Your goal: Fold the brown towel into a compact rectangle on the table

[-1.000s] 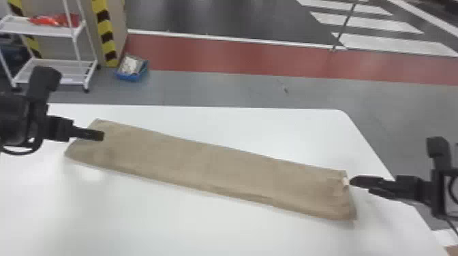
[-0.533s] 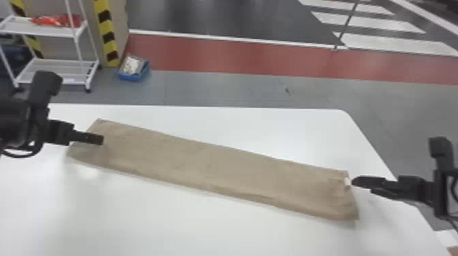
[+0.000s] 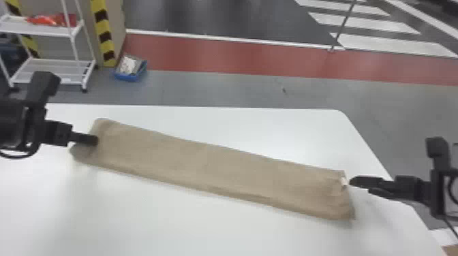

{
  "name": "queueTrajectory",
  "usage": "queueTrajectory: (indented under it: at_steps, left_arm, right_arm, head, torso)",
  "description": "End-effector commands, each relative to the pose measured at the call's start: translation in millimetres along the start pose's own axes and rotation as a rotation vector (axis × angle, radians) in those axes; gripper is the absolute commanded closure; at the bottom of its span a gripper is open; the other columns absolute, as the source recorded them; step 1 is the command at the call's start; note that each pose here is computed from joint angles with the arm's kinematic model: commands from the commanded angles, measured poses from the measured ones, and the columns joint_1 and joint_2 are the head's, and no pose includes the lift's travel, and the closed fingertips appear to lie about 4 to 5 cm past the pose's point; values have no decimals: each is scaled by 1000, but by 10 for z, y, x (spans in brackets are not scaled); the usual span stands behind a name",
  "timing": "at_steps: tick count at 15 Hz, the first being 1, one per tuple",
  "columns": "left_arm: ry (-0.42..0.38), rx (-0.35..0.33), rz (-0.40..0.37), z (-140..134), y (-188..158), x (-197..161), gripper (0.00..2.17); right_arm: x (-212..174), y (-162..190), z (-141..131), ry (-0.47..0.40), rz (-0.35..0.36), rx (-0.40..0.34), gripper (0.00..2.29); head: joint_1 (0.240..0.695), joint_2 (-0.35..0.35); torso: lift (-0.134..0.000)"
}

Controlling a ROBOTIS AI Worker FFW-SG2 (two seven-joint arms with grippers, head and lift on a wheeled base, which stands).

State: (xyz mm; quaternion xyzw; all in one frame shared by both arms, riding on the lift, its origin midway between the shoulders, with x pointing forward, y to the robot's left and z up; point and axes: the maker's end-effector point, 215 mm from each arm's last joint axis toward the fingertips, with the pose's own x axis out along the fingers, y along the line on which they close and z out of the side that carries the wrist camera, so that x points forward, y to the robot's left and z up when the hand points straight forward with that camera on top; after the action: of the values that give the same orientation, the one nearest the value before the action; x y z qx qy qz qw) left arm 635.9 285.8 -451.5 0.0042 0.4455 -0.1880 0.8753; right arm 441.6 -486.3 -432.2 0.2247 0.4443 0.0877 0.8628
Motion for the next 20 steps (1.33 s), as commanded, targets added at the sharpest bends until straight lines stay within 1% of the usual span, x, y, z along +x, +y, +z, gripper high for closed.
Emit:
queueTrajectory:
  at_steps: [1, 2, 4, 6, 7, 8, 10, 12, 14, 15, 18, 20]
  left_arm:
    - [15, -30, 5, -110, 23, -3, 1791]
    - [6, -28, 4, -92, 11, -25, 1791]
    - [10, -77, 4, -174, 53, -149, 1791]
    - [4, -91, 1, -170, 63, -262, 1791]
    - [3, -108, 6, -210, 115, -308, 1791]
    - [-4, -121, 10, -189, 149, -384, 1791]
    - [1, -156, -1, -198, 82, -487, 1791]
    - [2, -162, 10, -125, 39, -627, 1791]
    - [-11, -172, 26, 64, 111, -791, 1791]
    - [-16, -183, 35, 97, 174, -884, 1791]
    - [-23, -189, 65, 159, 343, -1071, 1791]
    - [-14, -208, 62, 148, 299, -1161, 1791]
  right_arm:
    - [-7, -10, 0, -2, -1, 2, 73]
    - [-19, -19, 8, -2, -4, 0, 73]
    - [-12, -28, -2, 0, -3, 5, 73]
    - [-4, -30, 5, -1, -4, 4, 73]
    - [5, -32, 3, 0, -3, 4, 73]
    - [25, -25, -4, 0, 0, 2, 73]
    - [56, -13, -14, 3, 5, 1, 73]
    - [81, 8, -30, 6, 9, 2, 73]
    - [76, -1, -46, 6, 9, 7, 73]
    - [59, -19, -43, 3, 6, 10, 73]
    - [44, -31, -39, 1, 6, 9, 73]
    - [49, -30, -37, -1, 6, 7, 73]
  head:
    - [695, -202]
    - [695, -202]
    - [695, -201]
    - [695, -199]
    - [695, -198]
    - [695, -195]
    - [695, -188]
    - [695, -181]
    - [695, -181]
    - [695, -179]
    - [695, -163]
    - [695, -151]
  torso:
    - [-124]
    - [-124]
    - [-124]
    - [-124]
    - [-124]
    - [-124]
    - [-124]
    - [-124]
    - [-124]
    - [-124]
    - [-124]
    - [-124]
